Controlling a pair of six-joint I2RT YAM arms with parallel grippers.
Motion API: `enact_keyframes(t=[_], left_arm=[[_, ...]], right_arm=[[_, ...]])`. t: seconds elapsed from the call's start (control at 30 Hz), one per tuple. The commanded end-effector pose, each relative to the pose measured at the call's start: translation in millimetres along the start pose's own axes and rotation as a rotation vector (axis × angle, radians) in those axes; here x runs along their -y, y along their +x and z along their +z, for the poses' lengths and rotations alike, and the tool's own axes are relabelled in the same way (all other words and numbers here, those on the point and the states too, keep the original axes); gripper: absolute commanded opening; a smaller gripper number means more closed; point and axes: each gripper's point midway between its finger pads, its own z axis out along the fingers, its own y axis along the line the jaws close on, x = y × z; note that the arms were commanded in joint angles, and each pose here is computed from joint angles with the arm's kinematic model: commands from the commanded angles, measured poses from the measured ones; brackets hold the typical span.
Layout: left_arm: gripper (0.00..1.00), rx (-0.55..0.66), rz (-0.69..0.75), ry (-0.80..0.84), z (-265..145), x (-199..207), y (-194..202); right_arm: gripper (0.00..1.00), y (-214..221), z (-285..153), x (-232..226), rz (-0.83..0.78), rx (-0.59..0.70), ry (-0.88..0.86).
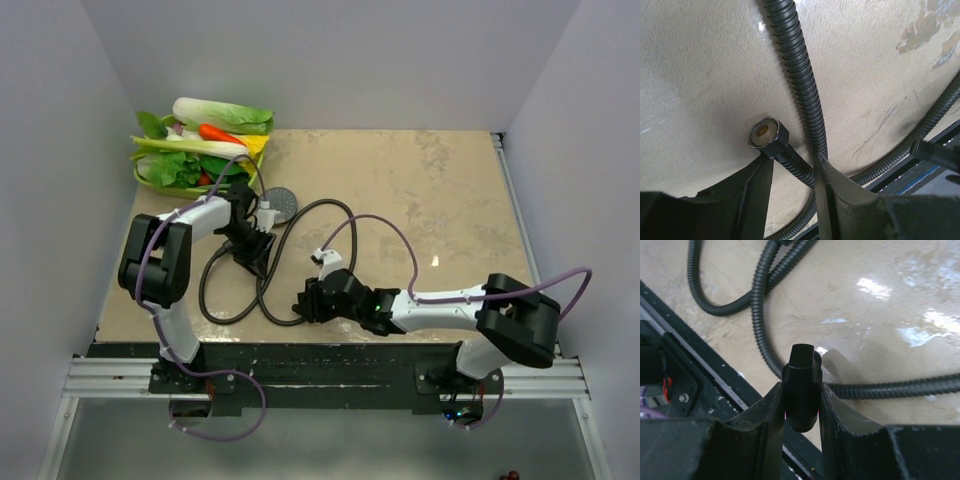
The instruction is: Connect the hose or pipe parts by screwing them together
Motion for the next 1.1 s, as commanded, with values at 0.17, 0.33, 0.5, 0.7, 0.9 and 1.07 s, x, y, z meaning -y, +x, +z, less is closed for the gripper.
enact_keyframes(t=[0.17, 0.33, 0.5, 0.7, 0.9, 1.07], left_arm=[[0.42, -0.004, 0.064, -0.094, 21, -15, -10], [0.35, -0.013, 0.092, -0.123, 35, -19, -10], [0.36, -0.001, 0.091, -0.124, 42, -23, -19], [0.40, 0.005, 0.103, -0.121, 45, -25, -23], [0.39, -0.021, 0.114, -0.123, 53, -27, -7], [0.36, -0.012, 0.135, -0.136, 55, -31, -10]], right_arm=[[0.00, 3, 17, -48, 0.039, 0.037, -0.126], [0.00, 7, 30, -60, 0.052, 0.026, -0.148], [0.00, 3, 39, -80, 0.066, 0.028, -0.195], [0.00, 4, 47, -97, 0.082, 0.025, -0.231], [0.00, 5, 52, -102, 0.089, 0.028, -0.239], [0.00, 6, 57, -105, 0.089, 0.023, -0.247]])
